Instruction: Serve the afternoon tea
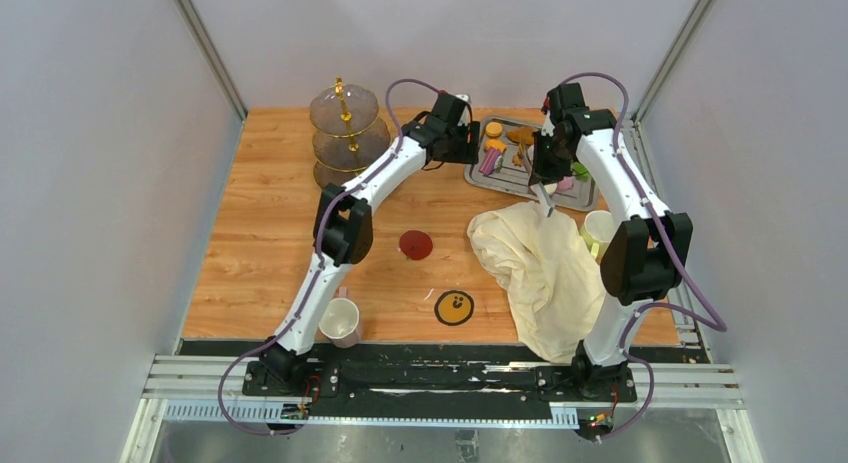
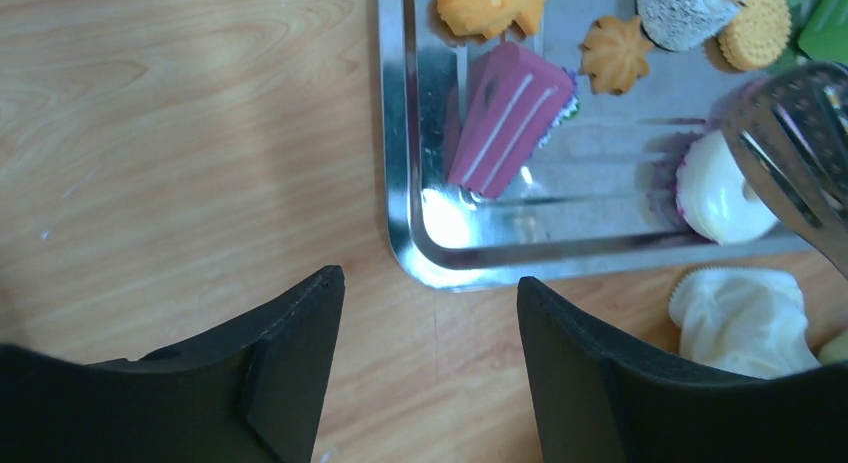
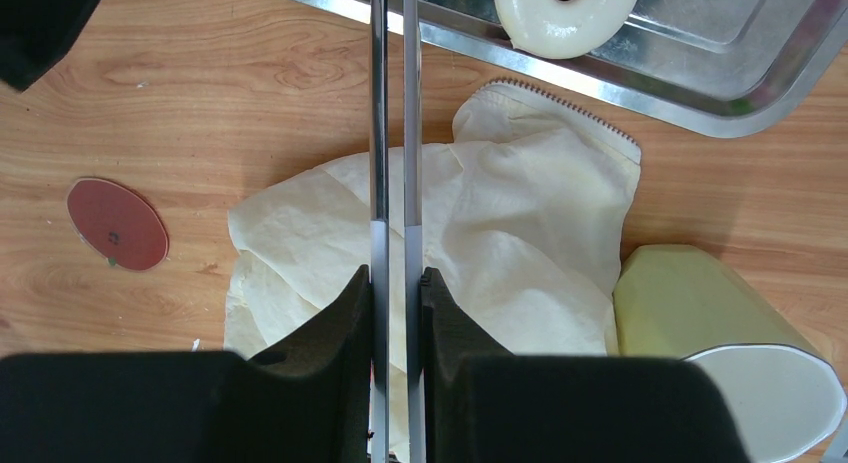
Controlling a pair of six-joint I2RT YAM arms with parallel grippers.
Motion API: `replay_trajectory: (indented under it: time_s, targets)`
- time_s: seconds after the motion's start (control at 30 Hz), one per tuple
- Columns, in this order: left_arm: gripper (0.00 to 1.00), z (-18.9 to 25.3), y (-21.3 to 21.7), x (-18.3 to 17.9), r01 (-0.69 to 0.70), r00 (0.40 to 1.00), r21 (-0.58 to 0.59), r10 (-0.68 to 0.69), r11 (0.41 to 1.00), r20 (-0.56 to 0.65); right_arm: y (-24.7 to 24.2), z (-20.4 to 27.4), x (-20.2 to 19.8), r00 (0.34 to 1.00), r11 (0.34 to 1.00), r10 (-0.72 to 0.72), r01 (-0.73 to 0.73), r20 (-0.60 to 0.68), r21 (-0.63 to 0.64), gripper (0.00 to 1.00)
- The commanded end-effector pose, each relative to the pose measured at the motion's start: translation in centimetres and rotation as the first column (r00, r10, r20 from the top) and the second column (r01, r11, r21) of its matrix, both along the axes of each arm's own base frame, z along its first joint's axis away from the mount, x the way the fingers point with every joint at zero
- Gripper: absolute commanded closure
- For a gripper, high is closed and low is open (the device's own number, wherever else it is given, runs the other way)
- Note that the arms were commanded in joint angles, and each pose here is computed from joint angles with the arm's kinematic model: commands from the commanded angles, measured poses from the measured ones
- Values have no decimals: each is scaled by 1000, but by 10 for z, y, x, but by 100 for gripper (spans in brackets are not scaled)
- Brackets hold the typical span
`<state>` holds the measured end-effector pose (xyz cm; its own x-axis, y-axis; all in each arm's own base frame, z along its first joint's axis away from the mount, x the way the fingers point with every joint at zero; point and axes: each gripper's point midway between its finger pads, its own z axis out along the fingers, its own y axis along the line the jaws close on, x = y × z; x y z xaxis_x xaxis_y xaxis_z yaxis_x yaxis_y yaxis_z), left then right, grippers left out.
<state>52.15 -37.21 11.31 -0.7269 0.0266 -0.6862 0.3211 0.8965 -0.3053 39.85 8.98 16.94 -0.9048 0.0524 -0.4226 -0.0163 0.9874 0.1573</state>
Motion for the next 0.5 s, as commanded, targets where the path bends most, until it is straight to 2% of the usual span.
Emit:
replay_trajectory:
  time_s: [0.0, 0.37, 0.47]
  targets:
    - [33, -7, -12, 17, -10, 999, 1, 10, 1000, 47, -8, 4, 5, 1000, 1000, -23, 23, 17, 10, 86]
    - [34, -46, -18, 31, -25, 992, 95, 13, 995, 127, -8, -2, -1, 1000, 1000, -20, 20, -5, 13, 87]
    - [38, -54, -16, 30, -41, 989, 161, 17, 986, 147, -6, -6, -2, 1000, 1000, -17, 18, -13, 21, 87]
